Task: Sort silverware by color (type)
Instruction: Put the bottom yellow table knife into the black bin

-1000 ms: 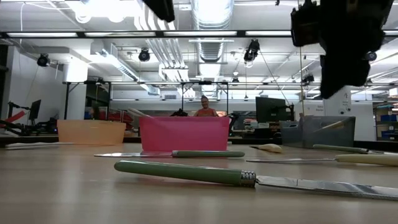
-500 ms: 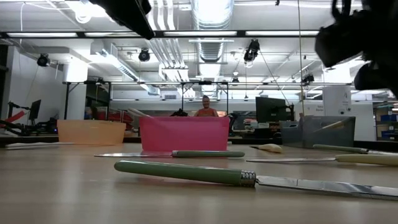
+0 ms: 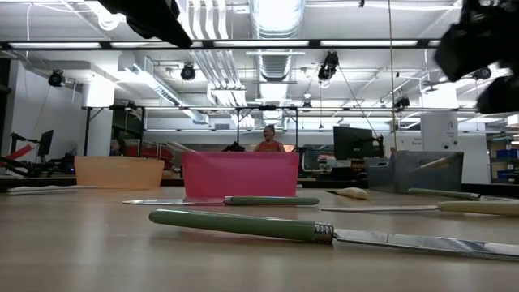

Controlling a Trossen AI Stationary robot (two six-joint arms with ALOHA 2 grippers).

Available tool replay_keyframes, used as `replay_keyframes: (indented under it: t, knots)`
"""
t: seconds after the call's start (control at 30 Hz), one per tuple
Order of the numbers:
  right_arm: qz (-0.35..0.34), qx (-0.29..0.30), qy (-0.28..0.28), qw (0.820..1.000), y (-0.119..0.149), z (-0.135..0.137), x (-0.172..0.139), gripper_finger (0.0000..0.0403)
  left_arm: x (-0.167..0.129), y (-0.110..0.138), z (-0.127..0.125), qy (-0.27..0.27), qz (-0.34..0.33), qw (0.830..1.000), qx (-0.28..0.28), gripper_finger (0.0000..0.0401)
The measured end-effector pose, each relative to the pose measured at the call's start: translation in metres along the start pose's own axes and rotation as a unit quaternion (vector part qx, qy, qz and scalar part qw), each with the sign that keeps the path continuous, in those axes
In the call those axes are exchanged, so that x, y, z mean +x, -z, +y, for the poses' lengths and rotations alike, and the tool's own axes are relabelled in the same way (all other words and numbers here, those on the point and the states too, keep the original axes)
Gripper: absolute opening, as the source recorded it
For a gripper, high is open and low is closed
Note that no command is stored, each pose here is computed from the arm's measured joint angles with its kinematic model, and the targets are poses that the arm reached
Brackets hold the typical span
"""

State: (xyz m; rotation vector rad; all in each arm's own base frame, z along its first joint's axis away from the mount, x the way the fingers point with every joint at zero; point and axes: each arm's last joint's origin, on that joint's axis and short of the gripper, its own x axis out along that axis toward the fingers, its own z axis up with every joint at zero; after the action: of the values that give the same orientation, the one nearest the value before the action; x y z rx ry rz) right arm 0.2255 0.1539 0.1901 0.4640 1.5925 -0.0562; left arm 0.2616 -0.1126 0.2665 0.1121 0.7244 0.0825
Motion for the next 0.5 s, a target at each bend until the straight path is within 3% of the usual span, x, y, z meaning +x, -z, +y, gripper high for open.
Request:
replay_keyframes:
  t: [0.2, 0.5]
  knots:
    - [0.035, -0.045, 0.012, 0.998, 0.035, 0.012, -0.003, 0.012, -0.005, -0.009, 0.005, -0.086, -0.032, 0.995, 0.034, 0.0039]
    - [-0.171, -0.032, 0.068, 0.982, 0.052, 0.017, -0.021, 0.0125, -0.005, -0.01, 0.011, -0.168, -0.042, 0.983, 0.059, 0.0039]
